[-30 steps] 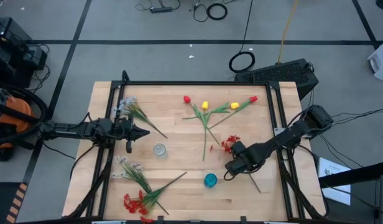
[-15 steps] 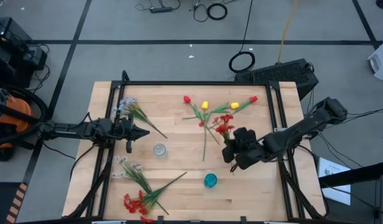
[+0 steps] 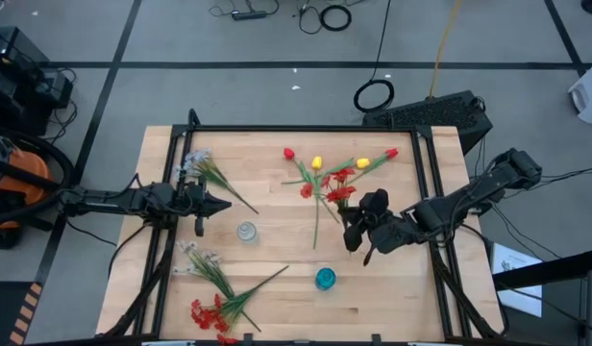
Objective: Sort flowers into vase by color
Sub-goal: Put the right orange flowers into the transparent vase
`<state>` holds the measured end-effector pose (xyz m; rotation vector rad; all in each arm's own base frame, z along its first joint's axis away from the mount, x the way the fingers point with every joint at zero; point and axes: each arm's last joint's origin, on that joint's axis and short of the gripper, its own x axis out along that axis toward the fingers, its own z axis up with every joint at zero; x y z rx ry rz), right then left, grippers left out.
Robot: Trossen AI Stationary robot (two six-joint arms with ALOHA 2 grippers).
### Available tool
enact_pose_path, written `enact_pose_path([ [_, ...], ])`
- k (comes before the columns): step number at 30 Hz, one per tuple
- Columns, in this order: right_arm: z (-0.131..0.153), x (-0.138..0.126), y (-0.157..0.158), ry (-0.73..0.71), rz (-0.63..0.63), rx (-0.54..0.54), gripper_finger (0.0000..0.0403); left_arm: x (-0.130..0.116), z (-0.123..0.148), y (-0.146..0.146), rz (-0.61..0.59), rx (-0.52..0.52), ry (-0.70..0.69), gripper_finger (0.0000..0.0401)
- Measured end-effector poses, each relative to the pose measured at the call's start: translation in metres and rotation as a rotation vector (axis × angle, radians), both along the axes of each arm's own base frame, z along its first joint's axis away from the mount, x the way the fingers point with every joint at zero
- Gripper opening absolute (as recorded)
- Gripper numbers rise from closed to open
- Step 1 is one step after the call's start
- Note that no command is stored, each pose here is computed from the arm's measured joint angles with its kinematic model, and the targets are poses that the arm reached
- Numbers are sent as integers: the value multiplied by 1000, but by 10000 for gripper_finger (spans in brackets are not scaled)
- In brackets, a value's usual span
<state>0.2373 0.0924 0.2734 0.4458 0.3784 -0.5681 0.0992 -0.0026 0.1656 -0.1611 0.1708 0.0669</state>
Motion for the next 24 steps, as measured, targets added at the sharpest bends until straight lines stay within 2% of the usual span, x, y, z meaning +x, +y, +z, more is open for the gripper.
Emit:
enact_pose_path([
  [10, 8, 7, 1, -34, 77, -75, 4, 0, 0, 0, 1, 0, 0, 6],
  [16, 13, 11, 5, -52, 194, -72, 4, 0, 0, 0, 1, 0, 0, 6],
  [24, 24, 21, 6, -149, 297, -119, 4, 0, 0, 0, 1, 0, 0, 6],
])
